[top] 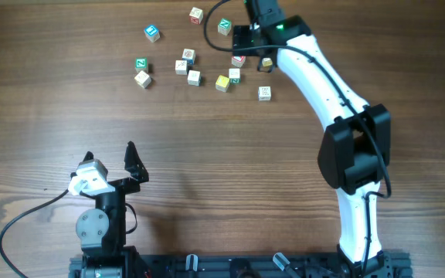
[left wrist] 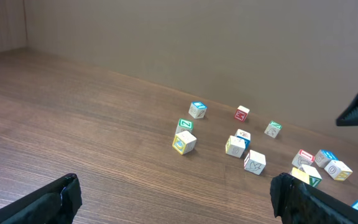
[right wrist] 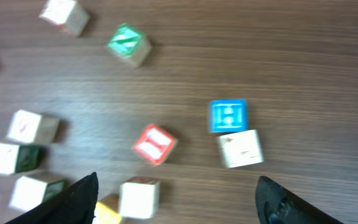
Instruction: Form a horizontal line
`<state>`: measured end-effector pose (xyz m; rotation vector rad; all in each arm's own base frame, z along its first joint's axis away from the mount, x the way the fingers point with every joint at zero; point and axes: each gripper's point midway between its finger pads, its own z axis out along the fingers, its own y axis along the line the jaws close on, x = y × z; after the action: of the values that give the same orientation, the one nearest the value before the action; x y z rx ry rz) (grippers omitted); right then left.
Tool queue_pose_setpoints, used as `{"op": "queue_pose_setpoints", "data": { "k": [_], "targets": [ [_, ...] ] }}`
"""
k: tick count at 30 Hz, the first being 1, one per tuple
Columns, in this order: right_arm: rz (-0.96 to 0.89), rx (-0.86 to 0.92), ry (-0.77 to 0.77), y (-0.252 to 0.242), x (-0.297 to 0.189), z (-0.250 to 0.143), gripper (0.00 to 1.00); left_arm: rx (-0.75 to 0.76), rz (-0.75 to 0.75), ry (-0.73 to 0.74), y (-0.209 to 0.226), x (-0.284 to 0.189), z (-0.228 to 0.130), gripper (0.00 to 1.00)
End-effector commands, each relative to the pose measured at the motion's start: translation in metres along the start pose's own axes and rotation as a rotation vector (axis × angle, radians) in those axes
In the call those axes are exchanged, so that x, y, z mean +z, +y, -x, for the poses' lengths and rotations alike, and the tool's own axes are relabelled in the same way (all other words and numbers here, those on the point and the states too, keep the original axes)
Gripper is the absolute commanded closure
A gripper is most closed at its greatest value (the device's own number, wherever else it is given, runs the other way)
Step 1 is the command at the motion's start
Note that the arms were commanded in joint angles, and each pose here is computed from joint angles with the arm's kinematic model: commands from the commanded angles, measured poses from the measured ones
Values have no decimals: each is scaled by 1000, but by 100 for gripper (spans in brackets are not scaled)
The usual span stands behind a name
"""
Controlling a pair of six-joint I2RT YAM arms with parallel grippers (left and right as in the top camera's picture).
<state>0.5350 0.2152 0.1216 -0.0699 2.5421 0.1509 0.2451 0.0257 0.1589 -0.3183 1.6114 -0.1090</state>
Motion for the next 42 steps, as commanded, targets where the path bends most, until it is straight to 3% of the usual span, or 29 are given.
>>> {"op": "queue_pose_setpoints", "data": {
  "k": [1, 3, 11, 13, 14, 19, 22, 26, 29, 31, 38, 39, 40, 41, 42],
  "targets": [
    [-81, -60, -47, -17, -1, 12, 12, 16, 9, -7, 1, 0, 0, 0],
    [-108, -116, -14, -34, 15, 4, 6, 16, 9, -7, 2, 0, 0, 0],
    [-13, -110, 141, -60, 71, -38, 4, 16, 9, -7, 1, 0, 0, 0],
    [-12, -132, 142, -60, 72, -38, 14, 16, 8, -7, 1, 0, 0, 0],
    [-13, -132, 147, -60, 72, -40, 28, 16, 8, -7, 1, 0, 0, 0],
    [-11, -131, 157, -60, 86, -47, 30, 16, 8, -7, 1, 0, 0, 0],
    [-10, -130, 151, -60, 95, -48, 48, 16, 8, -7, 1, 0, 0, 0],
    [-11, -131, 155, -61, 96, -50, 47, 16, 9, -7, 2, 0, 0, 0],
    [-64, -135, 162, -70, 96, -52, 60, 16, 8, -7, 1, 0, 0, 0],
    [-104, -140, 185, -78, 94, -57, 63, 16, 9, -7, 1, 0, 0, 0],
    [-221, -165, 274, -101, 85, -77, 64, 16, 8, -7, 1, 0, 0, 0],
    [-223, -165, 277, -101, 85, -78, 62, 16, 8, -7, 1, 0, 0, 0],
    [-222, -165, 279, -101, 85, -78, 44, 16, 8, -7, 1, 0, 0, 0],
    [-222, -165, 277, -101, 84, -78, 11, 16, 9, -7, 1, 0, 0, 0],
    [-221, -164, 273, -100, 82, -76, 1, 16, 9, -7, 1, 0, 0, 0]
  ]
}}
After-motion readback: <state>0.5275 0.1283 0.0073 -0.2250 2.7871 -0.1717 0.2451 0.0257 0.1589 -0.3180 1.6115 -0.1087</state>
